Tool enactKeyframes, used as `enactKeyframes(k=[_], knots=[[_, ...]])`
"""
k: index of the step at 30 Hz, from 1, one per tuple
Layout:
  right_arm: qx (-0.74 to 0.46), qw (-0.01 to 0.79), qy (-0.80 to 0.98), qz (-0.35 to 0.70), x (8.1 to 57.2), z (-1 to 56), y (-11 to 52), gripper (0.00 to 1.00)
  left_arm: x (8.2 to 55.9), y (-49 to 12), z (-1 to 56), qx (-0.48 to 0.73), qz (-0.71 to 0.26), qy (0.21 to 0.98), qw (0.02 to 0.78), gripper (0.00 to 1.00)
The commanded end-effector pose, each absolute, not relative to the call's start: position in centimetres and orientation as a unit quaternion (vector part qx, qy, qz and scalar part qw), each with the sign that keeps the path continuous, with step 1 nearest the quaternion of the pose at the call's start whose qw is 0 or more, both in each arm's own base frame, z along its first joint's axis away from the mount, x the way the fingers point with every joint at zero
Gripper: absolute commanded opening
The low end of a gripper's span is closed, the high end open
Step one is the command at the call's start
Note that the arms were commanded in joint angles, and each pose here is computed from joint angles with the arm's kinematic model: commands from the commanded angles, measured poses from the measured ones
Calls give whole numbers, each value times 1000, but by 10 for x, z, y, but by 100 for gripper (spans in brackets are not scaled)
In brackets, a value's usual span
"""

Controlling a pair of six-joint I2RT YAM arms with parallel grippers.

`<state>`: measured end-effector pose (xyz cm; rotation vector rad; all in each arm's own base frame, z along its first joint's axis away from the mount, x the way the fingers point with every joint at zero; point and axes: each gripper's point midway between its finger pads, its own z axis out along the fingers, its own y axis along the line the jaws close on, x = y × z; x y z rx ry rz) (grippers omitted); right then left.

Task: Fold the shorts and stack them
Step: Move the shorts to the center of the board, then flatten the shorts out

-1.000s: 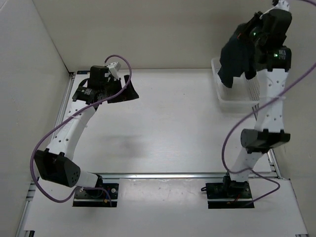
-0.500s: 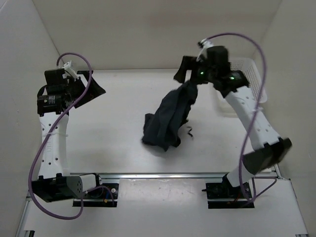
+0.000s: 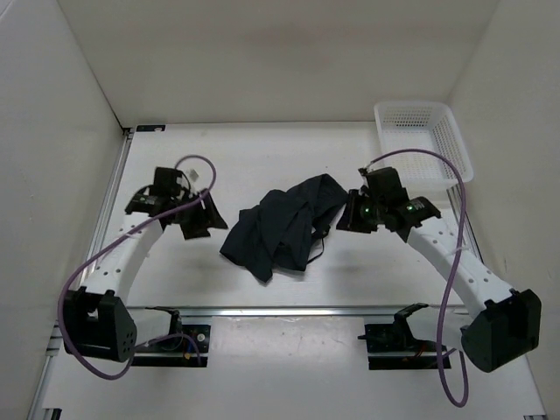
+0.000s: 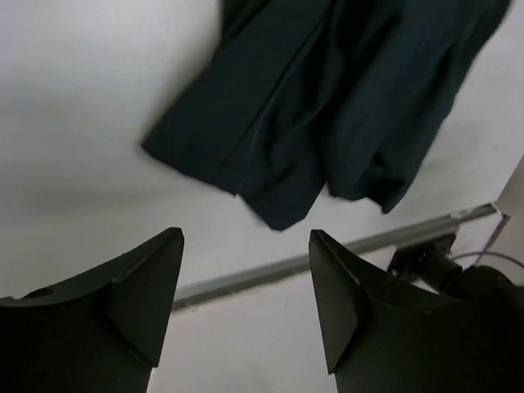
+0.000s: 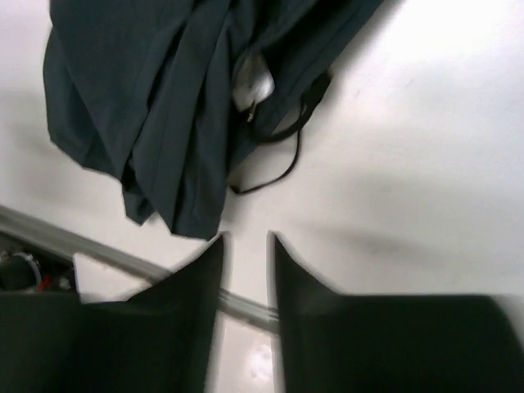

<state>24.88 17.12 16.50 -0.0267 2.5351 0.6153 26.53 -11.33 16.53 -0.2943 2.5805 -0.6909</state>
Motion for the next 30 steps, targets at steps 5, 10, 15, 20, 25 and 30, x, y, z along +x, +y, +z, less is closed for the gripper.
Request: enactKeyframes(k=[5, 10, 15, 20, 25, 30], knots=[[-26, 222, 949, 222, 230, 121, 204, 94, 258, -137, 113, -162, -245, 940, 175, 100], [-66, 196, 946, 248, 237, 117, 246, 100, 267, -142, 79, -176, -223, 948, 142, 90], [-70, 142, 937, 312, 230, 93, 290, 98, 274, -149, 50, -177, -212, 955, 112, 58], [-100, 151, 928, 325, 237, 107, 318, 27, 286, -152, 59, -164, -217, 954, 128, 10], [-129, 217, 922, 294, 259, 164, 311, 0, 315, -149, 97, -160, -242, 940, 177, 10], [-138, 346, 871, 320, 286, 293, 272, 0, 330, -129, 182, -157, -251, 915, 274, 10]])
